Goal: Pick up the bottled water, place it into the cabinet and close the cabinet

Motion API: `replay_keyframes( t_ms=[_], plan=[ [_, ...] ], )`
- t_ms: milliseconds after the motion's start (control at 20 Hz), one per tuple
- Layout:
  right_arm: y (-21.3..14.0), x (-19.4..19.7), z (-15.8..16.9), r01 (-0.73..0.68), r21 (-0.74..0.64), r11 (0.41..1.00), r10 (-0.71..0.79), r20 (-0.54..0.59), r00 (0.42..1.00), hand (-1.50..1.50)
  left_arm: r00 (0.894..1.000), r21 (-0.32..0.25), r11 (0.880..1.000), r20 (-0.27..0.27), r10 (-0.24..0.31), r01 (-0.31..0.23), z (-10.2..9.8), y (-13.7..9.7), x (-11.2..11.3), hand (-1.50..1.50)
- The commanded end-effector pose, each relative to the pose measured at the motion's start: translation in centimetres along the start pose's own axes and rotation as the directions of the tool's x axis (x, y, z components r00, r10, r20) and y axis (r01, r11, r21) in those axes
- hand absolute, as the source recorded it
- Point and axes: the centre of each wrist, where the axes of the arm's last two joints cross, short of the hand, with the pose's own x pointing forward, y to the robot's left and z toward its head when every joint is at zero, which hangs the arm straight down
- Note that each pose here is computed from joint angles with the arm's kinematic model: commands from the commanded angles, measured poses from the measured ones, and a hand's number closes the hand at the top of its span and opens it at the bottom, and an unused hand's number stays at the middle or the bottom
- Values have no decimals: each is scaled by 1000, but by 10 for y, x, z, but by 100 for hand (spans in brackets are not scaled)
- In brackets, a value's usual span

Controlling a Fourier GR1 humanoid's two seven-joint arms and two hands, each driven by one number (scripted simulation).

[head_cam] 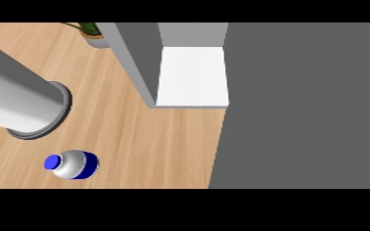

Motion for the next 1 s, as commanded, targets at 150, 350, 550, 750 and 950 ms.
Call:
replay_keyframes(
  t_ms=[150,350,550,750,950],
  plan=[
    [2,29,7,-48,-24,999,48,23,999,-150,996,-19,997,-51,-73,72,1,-1,-13,-150],
    [2,23,-3,-47,-11,999,47,1,999,-150,996,11,997,-58,-70,71,-6,6,-25,-150],
    [10,25,5,-45,-16,999,46,26,999,-150,991,30,998,-122,-48,52,-12,13,-63,-150],
    [16,24,-5,-54,-18,998,54,34,998,-150,992,32,997,-110,-66,70,-14,19,-80,-150],
    [16,33,14,-50,-21,999,51,26,998,-150,980,60,995,-185,-71,83,-17,30,-111,-150]
  ],
)
